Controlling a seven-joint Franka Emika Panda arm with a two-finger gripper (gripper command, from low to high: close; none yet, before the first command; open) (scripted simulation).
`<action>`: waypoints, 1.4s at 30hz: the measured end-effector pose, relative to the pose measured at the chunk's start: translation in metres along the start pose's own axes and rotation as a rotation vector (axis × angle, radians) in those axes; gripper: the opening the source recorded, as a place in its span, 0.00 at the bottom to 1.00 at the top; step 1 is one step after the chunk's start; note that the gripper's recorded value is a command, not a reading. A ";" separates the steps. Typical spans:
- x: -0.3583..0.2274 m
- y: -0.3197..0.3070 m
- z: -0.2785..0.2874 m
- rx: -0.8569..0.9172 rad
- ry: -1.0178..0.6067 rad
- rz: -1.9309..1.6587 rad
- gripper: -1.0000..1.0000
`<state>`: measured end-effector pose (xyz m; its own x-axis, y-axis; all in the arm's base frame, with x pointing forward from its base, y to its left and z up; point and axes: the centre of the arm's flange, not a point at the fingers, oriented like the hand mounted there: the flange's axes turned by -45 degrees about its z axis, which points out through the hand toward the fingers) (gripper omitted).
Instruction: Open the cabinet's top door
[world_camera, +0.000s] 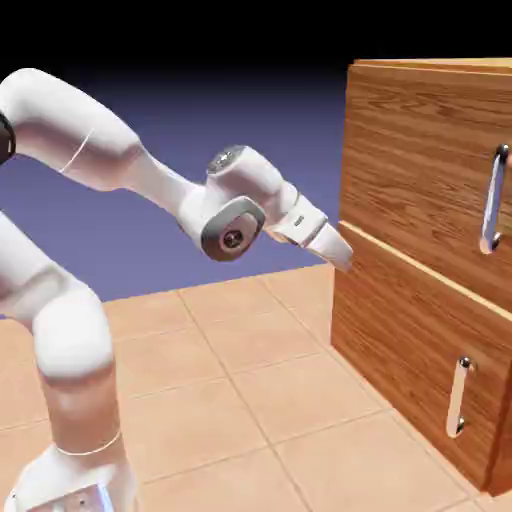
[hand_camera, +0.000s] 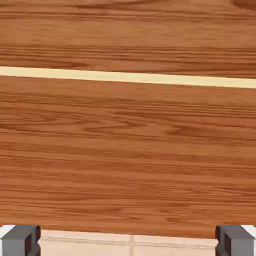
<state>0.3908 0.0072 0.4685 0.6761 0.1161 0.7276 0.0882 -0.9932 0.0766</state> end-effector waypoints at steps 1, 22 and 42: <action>0.007 -0.001 -0.005 0.000 0.020 -0.053 0.50; 0.102 0.012 -0.108 -0.210 0.385 -1.079 0.50; 0.115 0.097 -0.130 -0.678 0.439 -1.910 0.50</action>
<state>0.3819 -0.0769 0.6482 -0.1081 0.8692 -0.4825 0.0192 0.4871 0.8731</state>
